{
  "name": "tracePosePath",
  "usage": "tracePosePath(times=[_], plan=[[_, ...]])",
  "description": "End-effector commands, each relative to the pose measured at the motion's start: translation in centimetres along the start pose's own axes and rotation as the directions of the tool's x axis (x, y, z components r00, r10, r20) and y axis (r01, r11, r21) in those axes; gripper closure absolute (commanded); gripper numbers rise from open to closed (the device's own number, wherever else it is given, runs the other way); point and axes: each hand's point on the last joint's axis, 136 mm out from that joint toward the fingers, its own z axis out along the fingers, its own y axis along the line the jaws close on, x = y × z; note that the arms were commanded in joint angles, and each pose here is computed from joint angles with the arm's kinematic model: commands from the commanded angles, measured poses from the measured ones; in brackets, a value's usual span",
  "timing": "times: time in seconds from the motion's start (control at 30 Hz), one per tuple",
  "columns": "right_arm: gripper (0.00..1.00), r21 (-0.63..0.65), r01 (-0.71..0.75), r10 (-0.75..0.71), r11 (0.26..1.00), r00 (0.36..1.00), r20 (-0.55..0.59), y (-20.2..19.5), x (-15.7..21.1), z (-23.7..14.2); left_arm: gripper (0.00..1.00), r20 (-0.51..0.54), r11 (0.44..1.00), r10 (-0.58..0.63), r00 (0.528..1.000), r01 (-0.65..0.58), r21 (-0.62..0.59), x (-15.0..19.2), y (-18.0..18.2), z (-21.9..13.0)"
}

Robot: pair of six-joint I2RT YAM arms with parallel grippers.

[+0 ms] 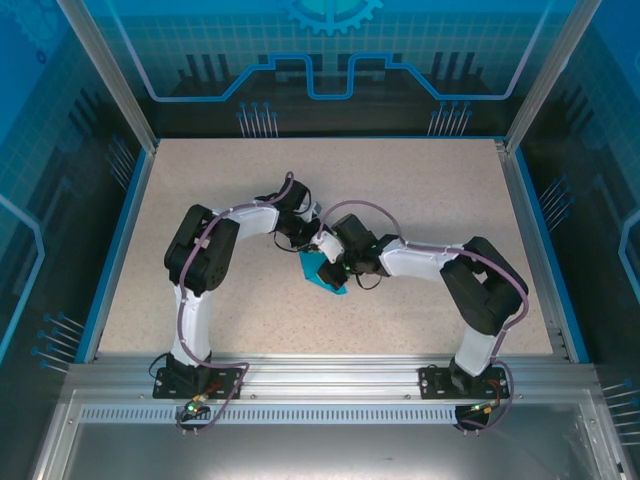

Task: Fold a paper plane with a square sheet of paper (fold left side to right side)
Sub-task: Third fold the triangle at the center of the table.

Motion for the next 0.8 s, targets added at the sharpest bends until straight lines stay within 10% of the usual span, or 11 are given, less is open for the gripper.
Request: tracePosePath(times=[0.0,0.77], plan=[[1.00,-0.106,-0.141,0.139,0.984,0.990,-0.023,-0.2,-0.1,-0.2,0.68,-0.053,0.996,-0.022,0.998,0.017,-0.086,1.4,2.6,1.6],[1.00,-0.155,-0.344,0.340,0.926,0.939,-0.052,-4.8,0.0,0.7,0.69,-0.058,0.996,-0.023,0.998,0.017,-0.093,1.5,2.5,1.8]])
